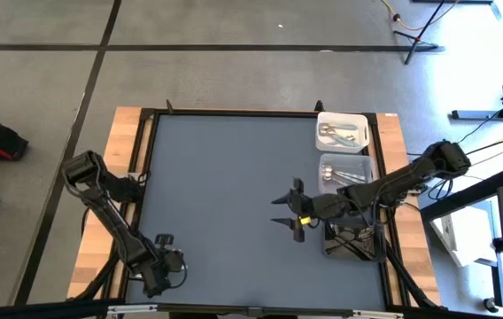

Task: Sort silverware by color (type)
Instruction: Put the white green spoon into the transparent bin

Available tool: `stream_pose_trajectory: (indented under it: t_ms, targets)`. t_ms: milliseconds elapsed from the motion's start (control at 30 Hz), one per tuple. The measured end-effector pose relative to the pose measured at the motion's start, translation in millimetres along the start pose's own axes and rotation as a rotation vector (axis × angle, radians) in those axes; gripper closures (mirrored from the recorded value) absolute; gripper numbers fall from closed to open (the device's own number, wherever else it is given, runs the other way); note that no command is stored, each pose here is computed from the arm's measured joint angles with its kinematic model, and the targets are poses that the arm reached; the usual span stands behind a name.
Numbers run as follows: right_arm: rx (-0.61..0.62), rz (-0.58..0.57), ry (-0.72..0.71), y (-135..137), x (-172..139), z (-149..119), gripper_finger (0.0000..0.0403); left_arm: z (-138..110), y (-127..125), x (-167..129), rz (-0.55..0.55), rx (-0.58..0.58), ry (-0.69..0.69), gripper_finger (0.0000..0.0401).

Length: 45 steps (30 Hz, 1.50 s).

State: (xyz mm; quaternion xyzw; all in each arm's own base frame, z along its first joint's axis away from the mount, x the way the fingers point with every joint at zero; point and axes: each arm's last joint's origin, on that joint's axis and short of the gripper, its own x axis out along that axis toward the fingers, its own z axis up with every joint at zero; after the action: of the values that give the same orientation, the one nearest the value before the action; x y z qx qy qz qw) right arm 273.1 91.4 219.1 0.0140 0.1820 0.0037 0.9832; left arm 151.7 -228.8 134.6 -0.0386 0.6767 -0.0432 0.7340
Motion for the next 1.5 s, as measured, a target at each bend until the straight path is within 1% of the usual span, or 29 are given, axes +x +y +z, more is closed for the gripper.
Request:
stream_pose_trajectory:
  t_ms: [133, 233, 300, 400, 467, 567, 633, 700, 767, 867, 933, 1000, 1100, 1167, 1200, 1267, 1333, 1367, 1433, 1500]
  targets:
    - [-0.018, -0.007, -0.005, 6.2, -2.2, -0.9, 0.0166, 3.3, 3.1, 0.3, 0.006, 0.019, 0.001, 0.0346]
    - [-0.020, -0.014, -0.006, 5.9, -2.2, -0.8, 0.0166, 7.3, 6.3, 0.5, 0.008, 0.036, 0.000, 0.0383]
    - [-0.022, -0.014, -0.005, 5.8, -2.2, -0.9, 0.0166, 10.8, 7.5, -1.2, 0.003, 0.052, -0.007, 0.0389]
    - [-0.038, -0.027, -0.009, 4.2, -1.7, -0.4, 0.0166, 16.9, 7.3, -8.1, 0.003, 0.098, -0.050, 0.0379]
    - [-0.035, -0.029, -0.013, 3.5, -1.5, 0.1, 0.0166, 24.7, 7.0, -19.3, 0.032, 0.136, -0.144, 0.0376]
    - [-0.034, -0.031, -0.018, 3.3, -1.4, 0.7, 0.0166, 32.9, 3.6, -46.6, 0.057, 0.224, -0.309, 0.0378]
    - [-0.024, -0.033, -0.047, 3.6, -1.5, 3.5, 0.0166, 32.9, 6.1, -63.1, 0.120, 0.285, -0.424, 0.0380]
    - [-0.015, -0.033, -0.095, 4.1, -1.9, 8.5, 0.0166, 34.2, 11.5, -82.1, 0.208, 0.314, -0.575, 0.0380]
    - [-0.017, -0.057, -0.145, 4.4, -0.2, 12.0, 0.0166, 34.5, 17.6, -99.0, 0.307, 0.311, -0.732, 0.0379]
    - [-0.041, -0.089, -0.216, 4.8, 5.2, 15.2, 0.0166, 32.2, 28.7, -113.4, 0.442, 0.283, -0.907, 0.0379]
    - [-0.056, -0.072, -0.252, 3.0, 11.4, 17.3, 0.0160, 32.8, 36.3, -119.1, 0.504, 0.243, -1.001, 0.0379]
    - [-0.064, -0.057, -0.266, 1.3, 20.5, 17.6, 0.0146, 34.4, 43.6, -119.1, 0.541, 0.214, -1.067, 0.0379]
    - [-0.063, -0.073, -0.271, -1.7, 37.5, 21.2, 0.0116, 38.8, 52.6, -112.0, 0.530, 0.202, -1.147, 0.0379]
    - [-0.079, -0.077, -0.277, -3.7, 49.7, 27.0, 0.0097, 42.7, 58.1, -106.4, 0.488, 0.197, -1.217, 0.0379]
    - [-0.099, -0.058, -0.276, -3.8, 56.3, 28.8, 0.0090, 44.1, 61.7, -103.1, 0.469, 0.198, -1.253, 0.0379]
    - [-0.144, 0.018, -0.287, -2.9, 71.5, 32.3, 0.0081, 45.4, 69.8, -97.2, 0.415, 0.197, -1.338, 0.0379]
    - [-0.174, 0.084, -0.285, -1.4, 87.8, 31.0, 0.0079, 45.1, 80.1, -91.5, 0.364, 0.183, -1.426, 0.0379]
    - [-0.180, 0.098, -0.284, 0.1, 96.1, 30.2, 0.0080, 44.3, 85.8, -88.7, 0.351, 0.168, -1.464, 0.0378]
    - [-0.186, 0.089, -0.272, 1.7, 110.1, 28.3, 0.0089, 43.6, 96.8, -83.7, 0.357, 0.128, -1.501, 0.0378]
    - [-0.196, 0.056, -0.282, 4.1, 122.4, 30.2, 0.0102, 43.2, 103.0, -80.1, 0.353, 0.114, -1.506, 0.0378]
